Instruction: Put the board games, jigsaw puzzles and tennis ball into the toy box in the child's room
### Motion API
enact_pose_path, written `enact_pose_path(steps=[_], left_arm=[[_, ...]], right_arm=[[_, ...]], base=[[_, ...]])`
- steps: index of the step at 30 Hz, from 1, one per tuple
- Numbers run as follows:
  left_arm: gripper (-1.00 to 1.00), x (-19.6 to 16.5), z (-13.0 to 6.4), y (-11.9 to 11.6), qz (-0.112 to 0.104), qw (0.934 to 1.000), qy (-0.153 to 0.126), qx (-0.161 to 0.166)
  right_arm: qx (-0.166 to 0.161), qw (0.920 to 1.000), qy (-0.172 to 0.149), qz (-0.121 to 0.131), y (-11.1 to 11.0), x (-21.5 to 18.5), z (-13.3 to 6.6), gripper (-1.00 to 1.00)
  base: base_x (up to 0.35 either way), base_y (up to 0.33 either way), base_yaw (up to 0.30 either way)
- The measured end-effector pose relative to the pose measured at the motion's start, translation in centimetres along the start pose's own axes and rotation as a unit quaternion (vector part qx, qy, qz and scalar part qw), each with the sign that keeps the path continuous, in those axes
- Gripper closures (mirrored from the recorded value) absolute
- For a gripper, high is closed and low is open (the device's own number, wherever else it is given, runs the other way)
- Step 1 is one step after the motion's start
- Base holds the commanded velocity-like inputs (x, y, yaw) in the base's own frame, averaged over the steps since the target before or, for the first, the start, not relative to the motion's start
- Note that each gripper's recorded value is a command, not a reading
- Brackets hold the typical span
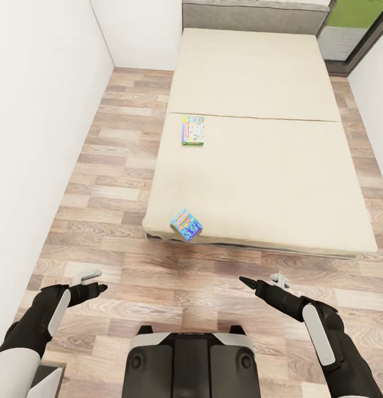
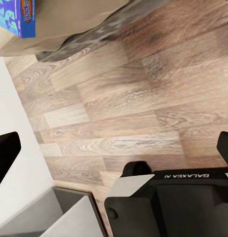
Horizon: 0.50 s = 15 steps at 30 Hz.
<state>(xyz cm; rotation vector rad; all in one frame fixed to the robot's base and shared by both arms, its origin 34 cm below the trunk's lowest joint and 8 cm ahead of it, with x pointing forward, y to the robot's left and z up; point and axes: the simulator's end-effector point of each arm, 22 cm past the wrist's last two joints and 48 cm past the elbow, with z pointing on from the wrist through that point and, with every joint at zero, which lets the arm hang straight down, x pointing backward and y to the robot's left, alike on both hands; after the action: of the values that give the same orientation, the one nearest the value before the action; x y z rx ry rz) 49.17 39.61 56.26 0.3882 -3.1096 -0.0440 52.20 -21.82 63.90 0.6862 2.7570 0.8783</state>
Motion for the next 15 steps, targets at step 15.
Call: enact_pose_path(steps=[15], left_arm=[[-1.0, -1.1, -1.0, -0.2, 0.0, 0.9999, -0.014, 0.002]], right_arm=[[0.017, 0.9997, -0.017, -0.01, 0.0, -1.1, -0.5, -1.0]], base=[[0.001, 0.001, 0.0]])
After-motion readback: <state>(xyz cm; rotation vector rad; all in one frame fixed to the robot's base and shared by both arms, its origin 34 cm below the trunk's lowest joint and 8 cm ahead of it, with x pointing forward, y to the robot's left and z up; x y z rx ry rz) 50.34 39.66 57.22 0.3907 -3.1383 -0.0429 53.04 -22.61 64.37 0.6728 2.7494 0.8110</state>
